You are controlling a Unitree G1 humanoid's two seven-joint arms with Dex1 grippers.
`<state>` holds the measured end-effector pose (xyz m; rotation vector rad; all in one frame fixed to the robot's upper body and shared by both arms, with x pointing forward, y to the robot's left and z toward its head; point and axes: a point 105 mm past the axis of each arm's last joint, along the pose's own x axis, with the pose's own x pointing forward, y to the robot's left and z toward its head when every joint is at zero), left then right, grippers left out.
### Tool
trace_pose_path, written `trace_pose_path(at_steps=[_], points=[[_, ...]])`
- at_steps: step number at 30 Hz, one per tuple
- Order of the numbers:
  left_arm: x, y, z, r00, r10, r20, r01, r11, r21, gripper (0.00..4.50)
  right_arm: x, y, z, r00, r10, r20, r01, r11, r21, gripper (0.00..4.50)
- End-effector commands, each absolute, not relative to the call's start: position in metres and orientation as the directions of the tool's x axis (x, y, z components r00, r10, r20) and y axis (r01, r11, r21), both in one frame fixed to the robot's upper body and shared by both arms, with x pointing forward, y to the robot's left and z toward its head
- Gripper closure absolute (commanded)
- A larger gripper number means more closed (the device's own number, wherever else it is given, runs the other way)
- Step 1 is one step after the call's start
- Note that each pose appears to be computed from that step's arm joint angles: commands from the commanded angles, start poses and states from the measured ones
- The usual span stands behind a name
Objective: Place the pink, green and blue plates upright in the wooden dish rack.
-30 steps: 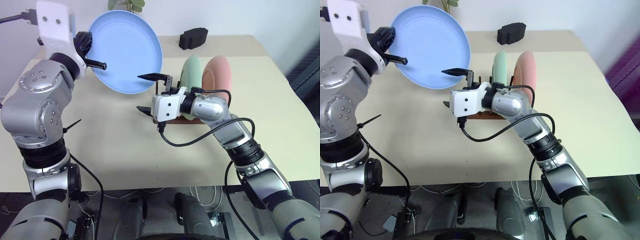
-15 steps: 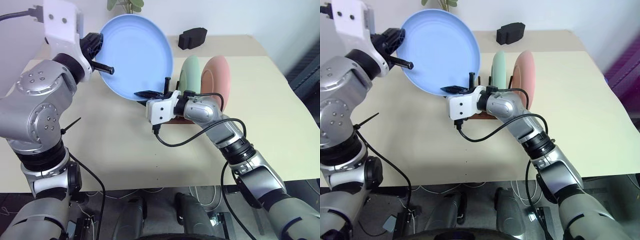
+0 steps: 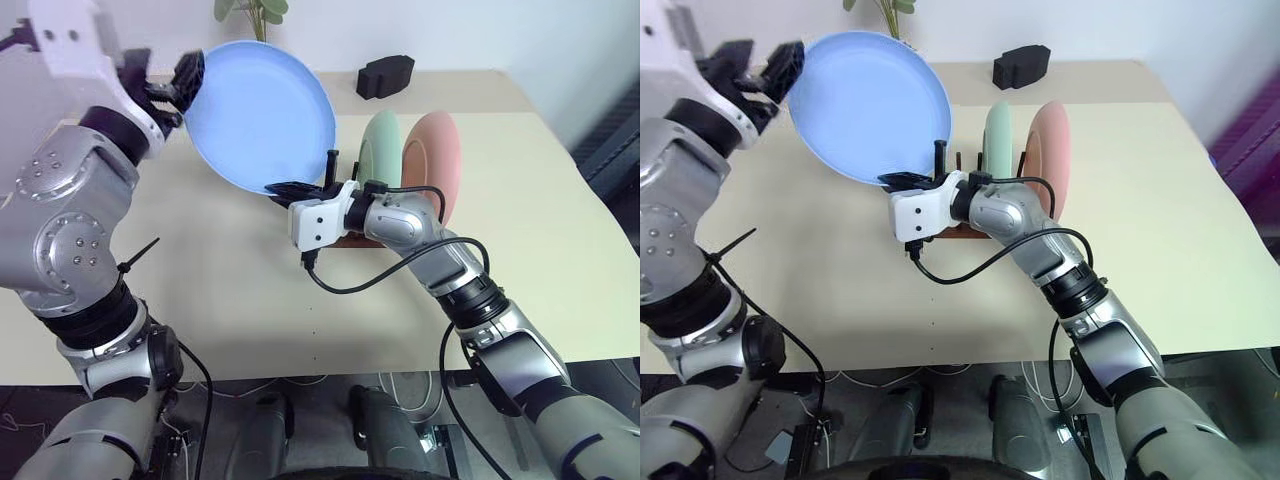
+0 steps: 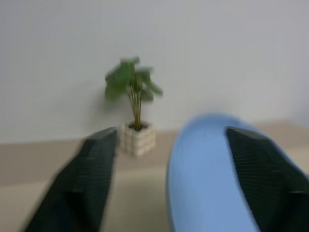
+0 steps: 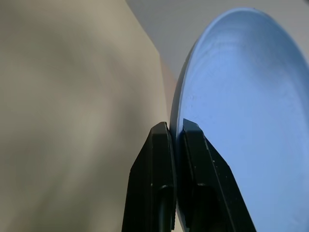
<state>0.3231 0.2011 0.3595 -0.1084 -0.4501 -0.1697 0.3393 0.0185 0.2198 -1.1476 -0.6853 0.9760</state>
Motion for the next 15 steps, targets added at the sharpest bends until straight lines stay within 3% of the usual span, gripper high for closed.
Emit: trace_pose_path(at_steps=[1, 4, 9, 13, 15], points=[[0.302, 0.252, 0.381, 0.823, 0.025, 0.568, 0.043, 0.994, -0.105, 0.01, 0.331, 0.023, 0.253, 0.395, 0.913, 0.101, -0.231, 0.205, -0.951, 4.5], [0.3, 0.281, 0.368, 0.839, 0.086, 0.537, -0.039, 0.994, -0.098, 0.01, 0.328, 0.024, 0.267, 0.373, 0.909, 0.185, -0.283, 0.302, -0.91, 4.5], [0.303, 0.309, 0.306, 0.938, 0.078, 0.337, -0.14, 0.977, 0.164, 0.01, 0.321, 0.023, 0.3, 0.321, 0.877, 0.357, -0.45, 0.473, -0.757, 4.5], [0.296, 0.283, 0.243, 0.981, -0.111, 0.158, 0.063, 0.958, 0.28, 0.01, 0.308, 0.019, 0.315, 0.276, 0.85, 0.449, -0.7, 0.498, -0.512, 4.5], [0.293, 0.271, 0.231, 0.977, -0.17, 0.131, 0.129, 0.952, 0.278, 0.01, 0.304, 0.016, 0.318, 0.27, 0.843, 0.465, -0.76, 0.483, -0.434, 4.5]])
